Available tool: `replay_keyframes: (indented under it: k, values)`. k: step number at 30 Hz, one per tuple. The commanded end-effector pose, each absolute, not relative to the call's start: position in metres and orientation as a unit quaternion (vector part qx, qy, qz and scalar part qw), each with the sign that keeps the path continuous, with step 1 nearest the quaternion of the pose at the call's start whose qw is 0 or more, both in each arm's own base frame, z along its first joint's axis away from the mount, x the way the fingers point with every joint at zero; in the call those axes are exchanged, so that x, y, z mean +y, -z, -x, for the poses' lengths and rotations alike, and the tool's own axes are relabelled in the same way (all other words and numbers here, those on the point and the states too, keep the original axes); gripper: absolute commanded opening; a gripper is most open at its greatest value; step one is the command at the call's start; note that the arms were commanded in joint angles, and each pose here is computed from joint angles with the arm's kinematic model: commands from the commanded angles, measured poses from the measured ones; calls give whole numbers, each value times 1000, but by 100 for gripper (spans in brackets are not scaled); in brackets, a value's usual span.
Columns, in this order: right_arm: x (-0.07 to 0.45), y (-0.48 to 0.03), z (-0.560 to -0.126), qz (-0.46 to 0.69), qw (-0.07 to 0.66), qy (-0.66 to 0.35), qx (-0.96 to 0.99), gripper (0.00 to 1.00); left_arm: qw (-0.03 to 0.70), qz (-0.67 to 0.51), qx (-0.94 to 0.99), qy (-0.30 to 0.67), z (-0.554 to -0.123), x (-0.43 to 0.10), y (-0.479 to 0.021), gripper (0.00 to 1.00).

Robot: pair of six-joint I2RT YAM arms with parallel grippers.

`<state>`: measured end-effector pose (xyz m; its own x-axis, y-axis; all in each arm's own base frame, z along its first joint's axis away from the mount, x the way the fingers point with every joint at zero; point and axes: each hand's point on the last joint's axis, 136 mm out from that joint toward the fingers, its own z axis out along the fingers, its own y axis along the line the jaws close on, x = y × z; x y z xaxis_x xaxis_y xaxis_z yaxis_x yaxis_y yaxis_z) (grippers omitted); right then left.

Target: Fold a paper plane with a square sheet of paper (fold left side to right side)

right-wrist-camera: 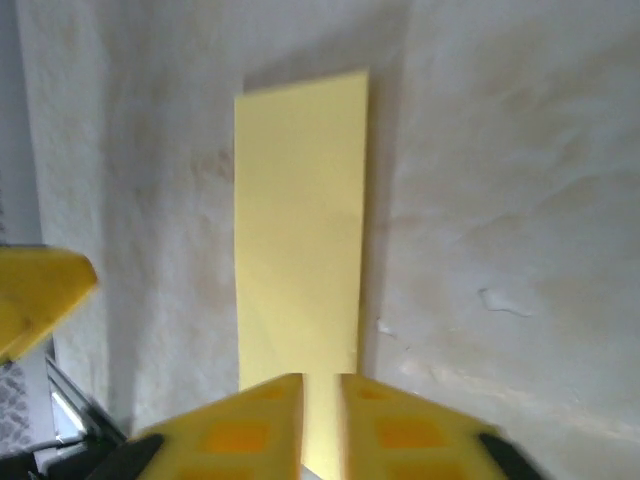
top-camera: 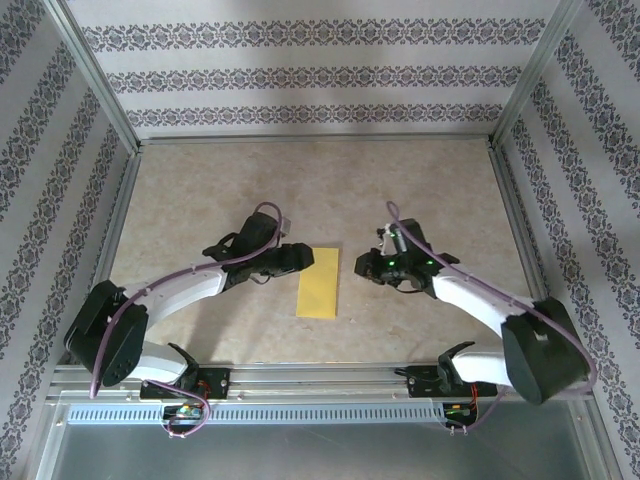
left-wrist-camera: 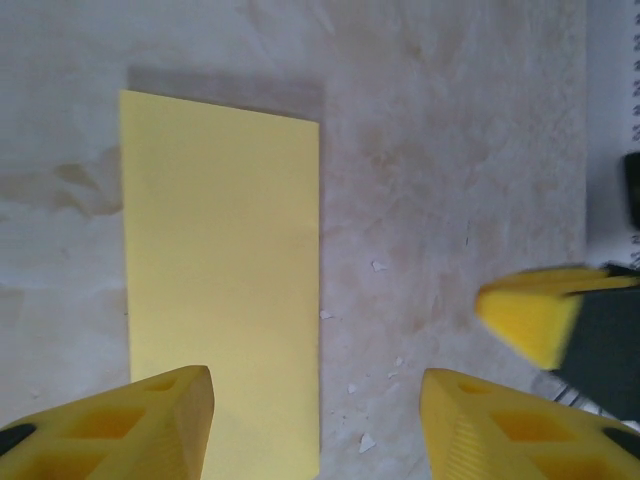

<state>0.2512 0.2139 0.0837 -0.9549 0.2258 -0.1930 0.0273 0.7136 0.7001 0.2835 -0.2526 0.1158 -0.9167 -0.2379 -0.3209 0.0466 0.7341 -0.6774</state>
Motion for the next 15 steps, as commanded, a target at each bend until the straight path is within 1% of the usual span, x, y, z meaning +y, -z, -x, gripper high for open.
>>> replay_keyframes:
  k: [1, 2, 6, 15]
  values:
    - [241, -81, -254, -54, 120, -374, 918, 3, 245, 76, 886, 386, -295, -245, -137, 57]
    - [248, -77, -252, -48, 114, -368, 921, 0, 248, 82, 887, 382, -295, -240, -135, 57]
    - [267, -60, -246, -28, 92, -350, 932, 0, 256, 95, 887, 371, -293, -228, -130, 56]
    - [268, -33, -243, -33, 64, -323, 944, 0, 246, 97, 895, 359, -292, -224, -123, 56]
